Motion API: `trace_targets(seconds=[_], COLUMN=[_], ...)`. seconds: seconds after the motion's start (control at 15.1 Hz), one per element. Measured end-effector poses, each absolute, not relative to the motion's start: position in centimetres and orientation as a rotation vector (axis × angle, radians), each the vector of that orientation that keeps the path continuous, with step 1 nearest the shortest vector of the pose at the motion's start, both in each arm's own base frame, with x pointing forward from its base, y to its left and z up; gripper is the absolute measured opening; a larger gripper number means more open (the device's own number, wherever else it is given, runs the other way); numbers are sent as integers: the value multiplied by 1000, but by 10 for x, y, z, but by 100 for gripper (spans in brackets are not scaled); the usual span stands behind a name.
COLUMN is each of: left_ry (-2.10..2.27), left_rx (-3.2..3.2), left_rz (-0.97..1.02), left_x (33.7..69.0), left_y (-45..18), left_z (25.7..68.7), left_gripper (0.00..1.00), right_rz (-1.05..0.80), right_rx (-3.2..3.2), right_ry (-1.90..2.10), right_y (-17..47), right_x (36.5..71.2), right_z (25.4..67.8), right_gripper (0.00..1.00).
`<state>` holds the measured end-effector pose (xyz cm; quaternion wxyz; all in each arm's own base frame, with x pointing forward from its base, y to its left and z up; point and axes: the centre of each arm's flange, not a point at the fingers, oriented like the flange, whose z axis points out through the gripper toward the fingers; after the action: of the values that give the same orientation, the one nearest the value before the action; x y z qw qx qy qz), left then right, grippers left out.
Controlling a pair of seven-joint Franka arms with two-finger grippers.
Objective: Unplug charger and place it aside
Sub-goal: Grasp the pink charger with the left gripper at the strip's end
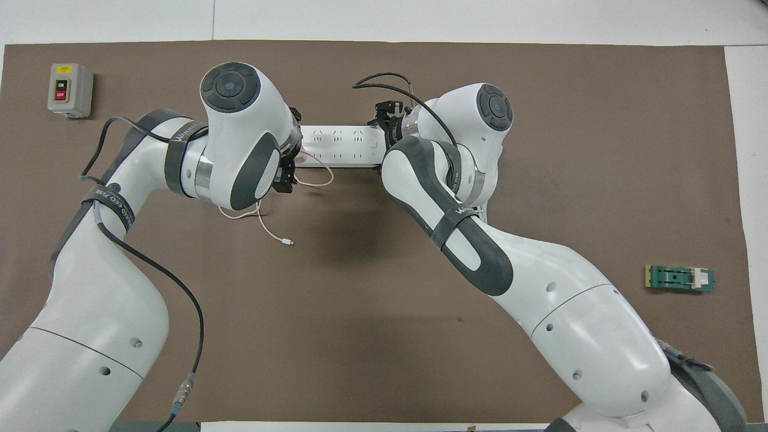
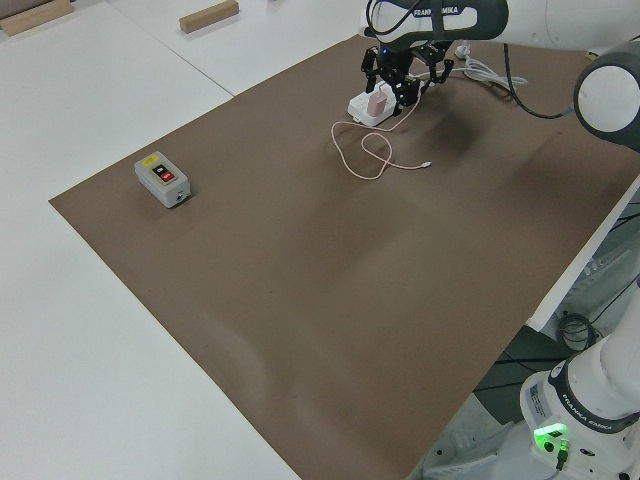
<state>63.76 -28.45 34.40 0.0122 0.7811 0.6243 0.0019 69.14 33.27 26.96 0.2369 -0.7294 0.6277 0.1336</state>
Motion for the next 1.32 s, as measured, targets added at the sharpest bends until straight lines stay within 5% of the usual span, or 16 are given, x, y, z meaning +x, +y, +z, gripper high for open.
trace_targets(seconds=[0.46, 0.53, 0.59, 0.73, 0.93, 0.99, 1.32], left_ry=[1932, 1929, 1927, 1925, 1926, 1926, 1927], left_rx=[2425, 2420, 2418, 2414, 2409, 2405, 2403], left_rz=[21, 26, 29, 33, 39, 41, 42], left_x=[640, 641, 641, 642, 643, 644, 644], left_y=[-284, -284, -284, -284, -281, -281, -280], left_z=[346, 346, 347, 347, 347, 347, 347], left_gripper=[97, 93, 79, 74, 37, 32, 32], right_rz=[375, 375, 375, 375, 375, 375, 383], right_rx=[-2000, -2000, -2000, -2000, -2000, -2000, -1991], right_ry=[1722, 1722, 1722, 1722, 1722, 1722, 1725], right_y=[332, 332, 332, 332, 332, 332, 331], right_x=[692, 692, 692, 692, 692, 692, 692], right_z=[271, 271, 271, 271, 271, 271, 270], right_gripper=[93, 93, 93, 93, 93, 93, 93])
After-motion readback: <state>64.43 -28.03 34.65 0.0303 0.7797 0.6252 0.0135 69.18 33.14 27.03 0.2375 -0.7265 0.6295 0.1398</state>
